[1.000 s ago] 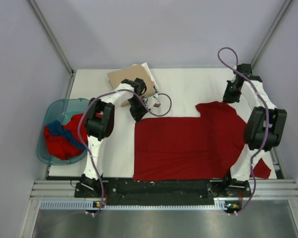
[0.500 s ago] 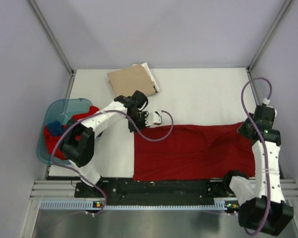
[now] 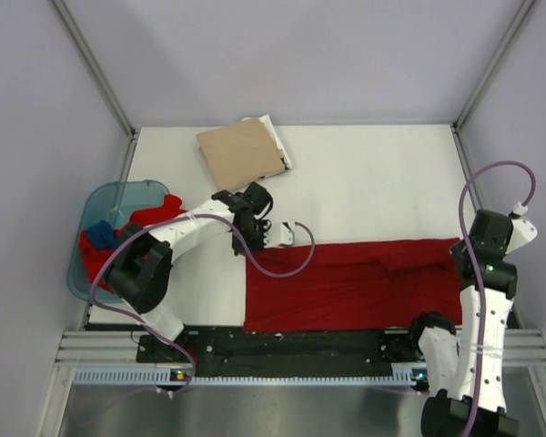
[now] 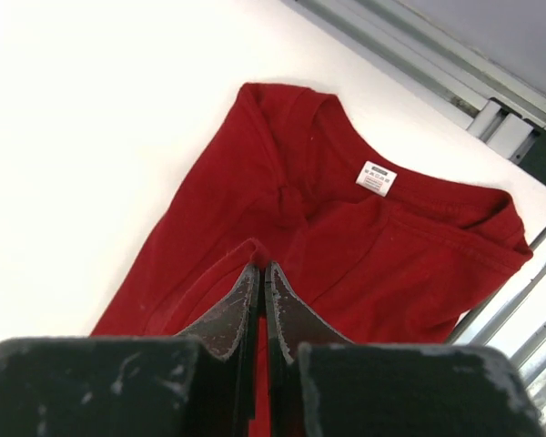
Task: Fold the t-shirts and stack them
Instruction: Fold the other side of the tshirt into a rectangle
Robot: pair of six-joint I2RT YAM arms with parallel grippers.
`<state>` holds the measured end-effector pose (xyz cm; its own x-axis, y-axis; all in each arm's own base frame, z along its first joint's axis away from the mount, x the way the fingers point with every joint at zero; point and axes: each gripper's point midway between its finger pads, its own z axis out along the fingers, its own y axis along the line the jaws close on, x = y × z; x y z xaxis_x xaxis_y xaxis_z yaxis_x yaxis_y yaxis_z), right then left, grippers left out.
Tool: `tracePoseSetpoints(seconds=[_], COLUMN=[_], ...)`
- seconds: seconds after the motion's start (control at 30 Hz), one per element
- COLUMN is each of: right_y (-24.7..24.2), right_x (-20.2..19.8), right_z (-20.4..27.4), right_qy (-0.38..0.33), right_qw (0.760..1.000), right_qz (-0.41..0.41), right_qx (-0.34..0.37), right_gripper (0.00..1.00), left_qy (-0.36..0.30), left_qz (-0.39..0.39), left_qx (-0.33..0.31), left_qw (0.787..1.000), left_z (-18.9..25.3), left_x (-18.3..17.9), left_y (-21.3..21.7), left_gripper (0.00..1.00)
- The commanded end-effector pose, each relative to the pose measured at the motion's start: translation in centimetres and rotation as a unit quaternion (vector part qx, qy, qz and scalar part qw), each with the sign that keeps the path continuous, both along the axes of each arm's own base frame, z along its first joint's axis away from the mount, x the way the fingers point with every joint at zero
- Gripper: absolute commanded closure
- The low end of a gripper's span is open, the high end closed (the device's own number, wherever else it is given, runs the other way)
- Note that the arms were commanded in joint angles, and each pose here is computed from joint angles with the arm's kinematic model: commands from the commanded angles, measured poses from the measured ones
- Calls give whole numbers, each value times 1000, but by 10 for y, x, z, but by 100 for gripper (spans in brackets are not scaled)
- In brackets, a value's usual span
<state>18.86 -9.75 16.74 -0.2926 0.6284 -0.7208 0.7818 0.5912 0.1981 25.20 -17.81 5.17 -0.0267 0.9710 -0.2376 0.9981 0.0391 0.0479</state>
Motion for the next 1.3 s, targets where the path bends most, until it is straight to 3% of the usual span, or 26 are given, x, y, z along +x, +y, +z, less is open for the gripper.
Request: tracePoseSetpoints(seconds=[0.0,0.27,0.5,0.57,0.6,0.63,0.7,0.77,0.8,0.83,0.9,1.0,1.07,1.17,1.27], right_y=[-10,0,-17,-20,-21,-23,-30,-37,-40,-46,-58,-59,-42,-27,-22], right_x=[-17,-34,-74,-81,-83,-87,-95,-104,-107,-108,-96,-36,4,25,39], right_z=[11,-33,-63,-64,-64,-64,-61,-55,-50,-42,-20,6,4,-26,-55], right_qy=[-21,-8,23,35,40,48,60,63,54,36,-7,-70,-94,-50,13], right_qw=[998,986,954,945,942,937,927,916,912,909,918,970,988,994,995], right_qz=[-58,-157,-296,-323,-332,-344,-370,-397,-408,-416,-396,-229,-119,-79,-41], right_qx=[-15,63,41,37,35,31,22,15,13,-1,-32,-45,-14,52,89], right_gripper=[100,100,100,86,69,52,31,20,19,18,20,25,34,46,62], left_qy=[-54,-2,7,12,14,22,29,37,44,52,65,71,58,12,31], left_qz=[2,-15,-21,-22,-24,-26,-29,-35,-38,-45,-59,-53,-18,67,101], left_qx=[-17,4,33,42,47,51,51,42,34,27,6,-32,-70,-90,-69], left_qw=[998,1000,999,999,999,998,998,998,998,997,996,996,996,994,992], left_z=[35,6,-10,-14,-16,-18,-17,-9,-4,3,23,51,65,61,38], left_x=[19,-3,-3,-4,-5,-8,-10,-12,-16,-19,-24,-22,-5,38,45], left_y=[-1,7,16,19,20,21,21,18,16,14,8,2,-6,-18,-18], left_gripper=[100,100,100,100,99,91,73,50,44,36,33,33,39,70,79])
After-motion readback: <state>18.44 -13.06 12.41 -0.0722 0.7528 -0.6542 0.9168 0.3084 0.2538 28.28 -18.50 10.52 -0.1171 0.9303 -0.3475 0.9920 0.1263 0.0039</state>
